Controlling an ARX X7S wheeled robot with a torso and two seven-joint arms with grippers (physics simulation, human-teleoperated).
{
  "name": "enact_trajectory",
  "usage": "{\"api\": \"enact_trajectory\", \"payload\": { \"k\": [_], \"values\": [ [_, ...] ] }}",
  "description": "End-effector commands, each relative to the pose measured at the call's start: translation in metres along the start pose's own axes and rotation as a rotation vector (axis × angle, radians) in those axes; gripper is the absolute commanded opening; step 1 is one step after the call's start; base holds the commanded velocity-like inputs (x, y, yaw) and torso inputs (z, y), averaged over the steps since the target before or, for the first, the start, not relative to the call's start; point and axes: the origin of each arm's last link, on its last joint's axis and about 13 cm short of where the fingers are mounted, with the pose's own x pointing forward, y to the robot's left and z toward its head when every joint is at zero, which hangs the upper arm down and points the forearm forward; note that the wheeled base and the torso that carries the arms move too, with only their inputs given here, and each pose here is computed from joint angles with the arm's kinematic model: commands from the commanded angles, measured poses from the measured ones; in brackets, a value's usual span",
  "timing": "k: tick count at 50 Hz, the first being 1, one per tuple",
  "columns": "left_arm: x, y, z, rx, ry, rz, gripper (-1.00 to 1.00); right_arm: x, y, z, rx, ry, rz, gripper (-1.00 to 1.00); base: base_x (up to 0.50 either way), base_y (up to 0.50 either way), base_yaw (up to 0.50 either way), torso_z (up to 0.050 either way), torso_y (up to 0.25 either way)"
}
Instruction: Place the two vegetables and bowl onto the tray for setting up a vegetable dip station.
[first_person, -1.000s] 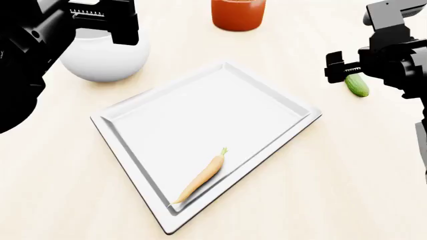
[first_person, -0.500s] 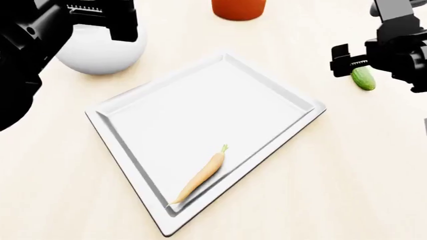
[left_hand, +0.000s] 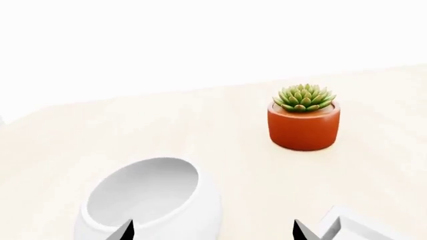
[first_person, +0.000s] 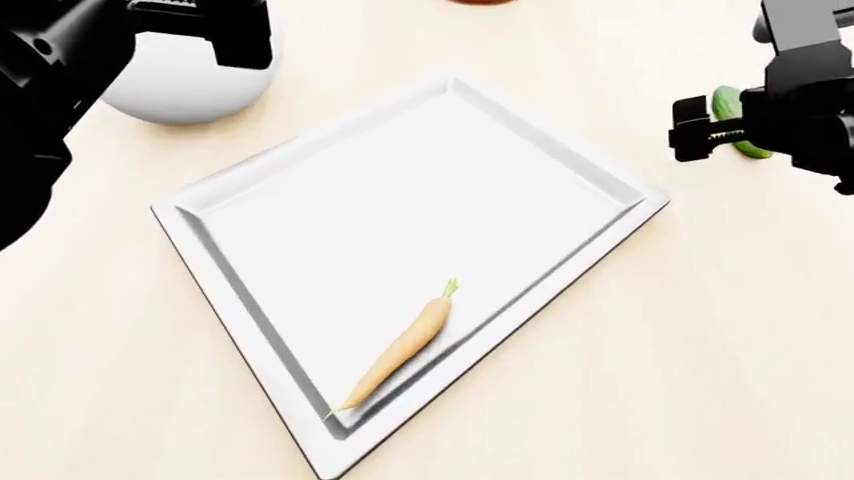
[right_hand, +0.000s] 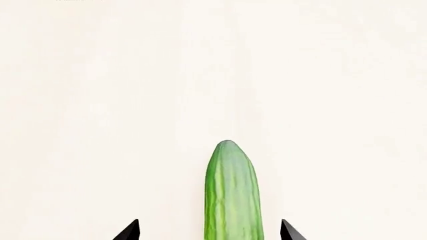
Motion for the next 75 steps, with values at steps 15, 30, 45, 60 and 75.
{"api": "enact_trajectory", "payload": {
  "k": [15,30,45,60,75],
  "values": [
    [-0.001,-0.002,0.000,0.001,-0.006,-0.004,1.00,-0.001,-0.011,-0.018,0.058,-0.006,-0.093,1.00,0.00,0.00,0.00,0.000,0.000],
    [-0.001,-0.002,0.000,0.000,-0.007,-0.002,1.00,0.003,-0.006,-0.018,0.095,-0.014,-0.076,1.00,0.00,0.00,0.00,0.000,0.000],
    [-0.001,-0.003,0.001,0.001,-0.010,-0.005,1.00,0.001,-0.001,-0.024,0.126,-0.030,-0.020,-1.00,0.00,0.00,0.00,0.000,0.000],
    [-0.002,-0.002,0.002,-0.005,-0.014,-0.002,1.00,-0.010,-0.001,-0.010,0.127,-0.073,0.006,-1.00,0.00,0.00,0.00,0.000,0.000],
    [-0.002,-0.001,0.002,-0.007,-0.014,0.000,1.00,-0.051,-0.003,0.033,0.057,-0.160,0.121,-1.00,0.00,0.00,0.00,0.000,0.000]
  ]
}}
